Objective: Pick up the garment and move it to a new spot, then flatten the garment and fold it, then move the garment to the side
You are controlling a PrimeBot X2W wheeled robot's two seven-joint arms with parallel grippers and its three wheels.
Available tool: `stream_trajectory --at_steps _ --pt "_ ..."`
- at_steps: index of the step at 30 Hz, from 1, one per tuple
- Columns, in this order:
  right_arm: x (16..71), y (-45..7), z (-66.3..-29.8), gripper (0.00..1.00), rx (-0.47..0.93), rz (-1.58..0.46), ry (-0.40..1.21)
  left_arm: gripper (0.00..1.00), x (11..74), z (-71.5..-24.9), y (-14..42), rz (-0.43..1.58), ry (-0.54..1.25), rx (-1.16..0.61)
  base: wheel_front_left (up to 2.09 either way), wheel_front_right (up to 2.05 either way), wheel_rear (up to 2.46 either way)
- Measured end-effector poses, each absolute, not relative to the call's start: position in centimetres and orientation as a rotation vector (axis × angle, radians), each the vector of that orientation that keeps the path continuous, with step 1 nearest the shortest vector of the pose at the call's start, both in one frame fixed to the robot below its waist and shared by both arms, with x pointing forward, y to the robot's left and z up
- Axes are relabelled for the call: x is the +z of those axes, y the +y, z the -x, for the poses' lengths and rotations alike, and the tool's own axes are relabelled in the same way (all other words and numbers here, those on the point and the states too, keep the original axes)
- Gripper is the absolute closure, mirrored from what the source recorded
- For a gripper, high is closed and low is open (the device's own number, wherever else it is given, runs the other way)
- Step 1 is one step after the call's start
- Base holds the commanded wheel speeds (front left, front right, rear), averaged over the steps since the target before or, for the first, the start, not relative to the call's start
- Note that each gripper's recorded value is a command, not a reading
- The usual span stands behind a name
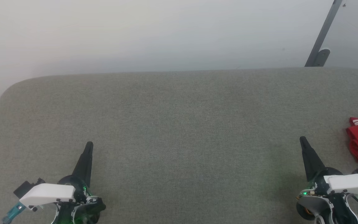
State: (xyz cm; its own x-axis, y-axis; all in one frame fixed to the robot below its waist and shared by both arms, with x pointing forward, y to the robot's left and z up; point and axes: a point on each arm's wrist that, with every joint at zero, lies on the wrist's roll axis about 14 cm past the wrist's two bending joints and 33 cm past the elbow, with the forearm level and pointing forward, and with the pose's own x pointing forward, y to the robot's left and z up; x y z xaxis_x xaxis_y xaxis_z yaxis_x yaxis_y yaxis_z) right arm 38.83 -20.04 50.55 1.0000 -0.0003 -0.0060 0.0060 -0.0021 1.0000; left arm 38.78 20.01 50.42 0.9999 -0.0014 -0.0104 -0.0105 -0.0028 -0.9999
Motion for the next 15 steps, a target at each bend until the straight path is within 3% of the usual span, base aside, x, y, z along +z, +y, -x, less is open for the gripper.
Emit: stream_trajectory --at_steps 15 --pt "50.56 -20.04 -38.83 1.0 -0.005 -1.573 0.004 1.0 50.43 -38.78 20.01 1.574 0.009 0.007 0.0 0.0 0.0"
